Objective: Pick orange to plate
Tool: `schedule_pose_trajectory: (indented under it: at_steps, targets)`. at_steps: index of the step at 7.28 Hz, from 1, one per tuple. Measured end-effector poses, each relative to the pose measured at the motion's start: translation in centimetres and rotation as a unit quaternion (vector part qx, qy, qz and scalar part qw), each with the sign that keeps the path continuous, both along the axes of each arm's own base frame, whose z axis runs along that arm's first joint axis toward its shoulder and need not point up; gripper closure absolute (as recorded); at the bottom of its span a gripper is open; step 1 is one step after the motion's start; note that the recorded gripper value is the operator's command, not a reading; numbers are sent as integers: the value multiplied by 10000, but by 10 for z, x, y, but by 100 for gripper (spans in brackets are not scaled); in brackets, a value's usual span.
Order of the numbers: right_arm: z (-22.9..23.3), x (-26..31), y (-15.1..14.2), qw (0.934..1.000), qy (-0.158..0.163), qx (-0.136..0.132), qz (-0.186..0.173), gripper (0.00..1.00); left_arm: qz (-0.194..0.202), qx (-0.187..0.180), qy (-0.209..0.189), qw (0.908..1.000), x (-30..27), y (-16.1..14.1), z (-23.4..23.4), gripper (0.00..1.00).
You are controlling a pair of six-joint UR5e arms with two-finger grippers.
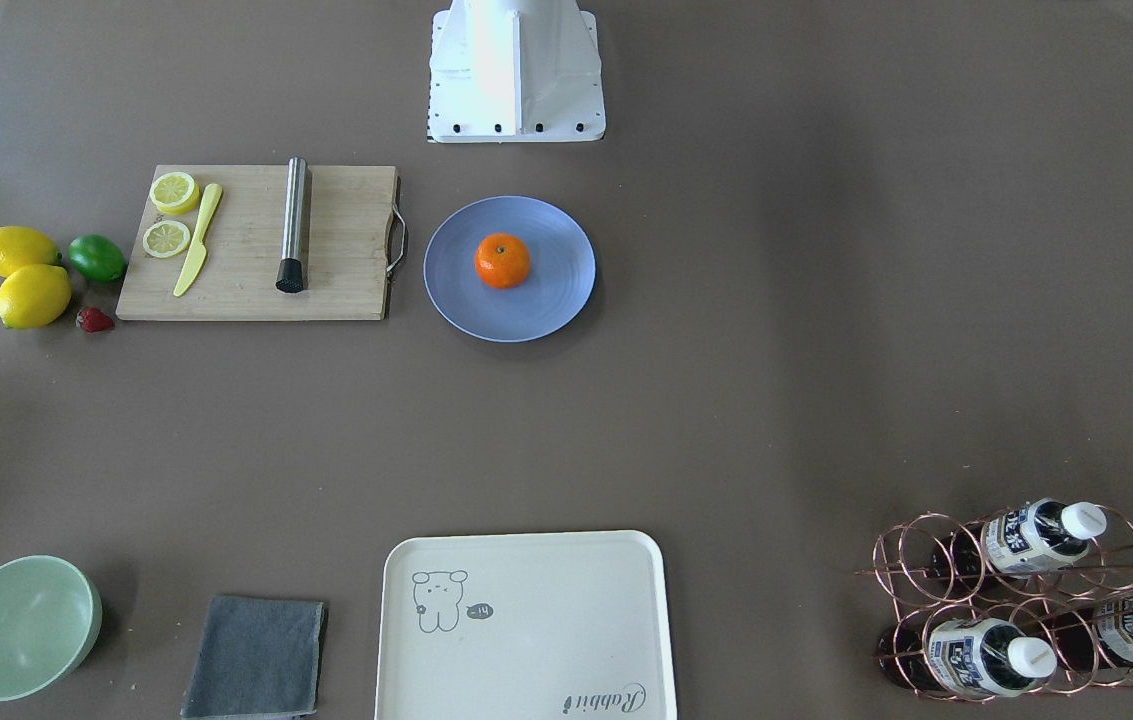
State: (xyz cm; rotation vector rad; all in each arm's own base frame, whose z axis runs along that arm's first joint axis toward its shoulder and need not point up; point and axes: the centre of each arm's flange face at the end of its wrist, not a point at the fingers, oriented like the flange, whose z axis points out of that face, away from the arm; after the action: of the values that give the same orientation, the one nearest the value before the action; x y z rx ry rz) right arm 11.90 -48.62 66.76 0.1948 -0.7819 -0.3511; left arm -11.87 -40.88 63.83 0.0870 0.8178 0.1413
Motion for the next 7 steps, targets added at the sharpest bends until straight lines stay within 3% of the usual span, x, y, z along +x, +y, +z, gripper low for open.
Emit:
schedule_pose_trajectory:
  at_steps: [7]
  targets:
    - [-17, -22, -11, 9999, 123, -5, -86, 0, -12, 25, -15, 10000, -1, 1, 21, 2]
